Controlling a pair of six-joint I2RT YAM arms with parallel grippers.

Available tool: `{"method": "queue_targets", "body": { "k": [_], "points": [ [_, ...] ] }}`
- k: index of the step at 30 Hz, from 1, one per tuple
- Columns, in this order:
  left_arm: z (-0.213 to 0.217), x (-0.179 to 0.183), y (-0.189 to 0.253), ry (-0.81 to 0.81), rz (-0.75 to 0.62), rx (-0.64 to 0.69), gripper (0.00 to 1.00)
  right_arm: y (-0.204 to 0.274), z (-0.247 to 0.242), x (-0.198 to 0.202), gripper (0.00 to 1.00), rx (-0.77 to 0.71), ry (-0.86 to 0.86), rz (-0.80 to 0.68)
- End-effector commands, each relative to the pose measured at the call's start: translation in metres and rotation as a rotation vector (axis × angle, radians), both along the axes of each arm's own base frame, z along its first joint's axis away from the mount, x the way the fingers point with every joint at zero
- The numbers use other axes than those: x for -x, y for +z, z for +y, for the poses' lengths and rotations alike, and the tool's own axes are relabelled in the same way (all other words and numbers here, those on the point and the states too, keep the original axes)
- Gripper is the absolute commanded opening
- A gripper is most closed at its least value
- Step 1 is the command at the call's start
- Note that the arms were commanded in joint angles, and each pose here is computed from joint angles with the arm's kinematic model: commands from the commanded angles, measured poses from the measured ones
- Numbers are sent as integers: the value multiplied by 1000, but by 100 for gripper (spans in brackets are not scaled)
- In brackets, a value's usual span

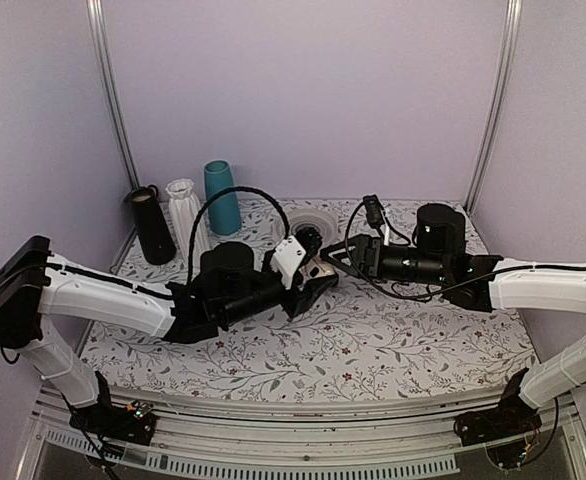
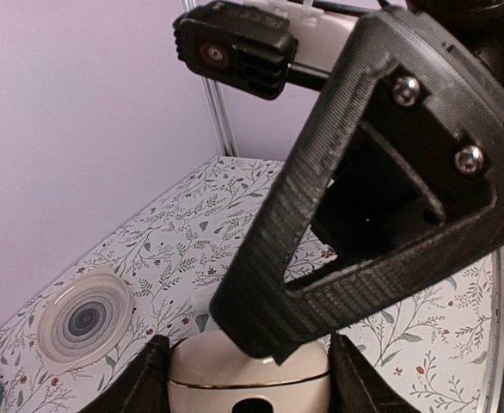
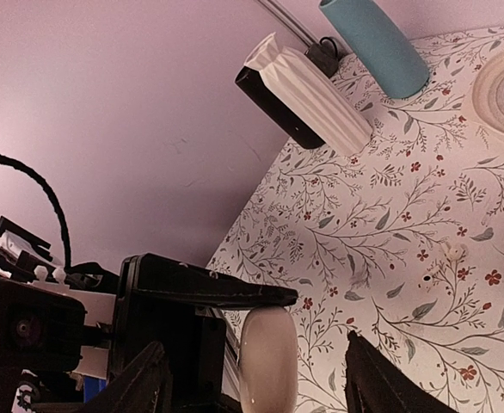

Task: Insert the wireless bluetooth earbuds into the charging case
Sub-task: Pass from the left arm to the right

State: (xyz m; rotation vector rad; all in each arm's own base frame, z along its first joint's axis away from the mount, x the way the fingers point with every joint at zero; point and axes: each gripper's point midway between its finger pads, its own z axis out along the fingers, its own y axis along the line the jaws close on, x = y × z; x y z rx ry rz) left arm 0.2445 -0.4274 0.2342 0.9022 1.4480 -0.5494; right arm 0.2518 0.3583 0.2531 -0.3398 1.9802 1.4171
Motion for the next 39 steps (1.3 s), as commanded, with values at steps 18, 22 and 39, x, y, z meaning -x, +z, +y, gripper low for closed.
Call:
{"method": "queue_targets", "body": {
  "k": [18, 22, 39],
  "points": [
    [-16, 5, 15, -40, -40, 25, 8, -7, 13, 16, 39, 17, 119, 30],
    [-16, 4, 14, -35, -38, 23, 8, -6, 15, 17, 28, 15, 132, 33],
    [-8, 7, 8, -39, 34, 42, 90, 13, 5, 7, 4, 37, 58, -51]
  ]
}}
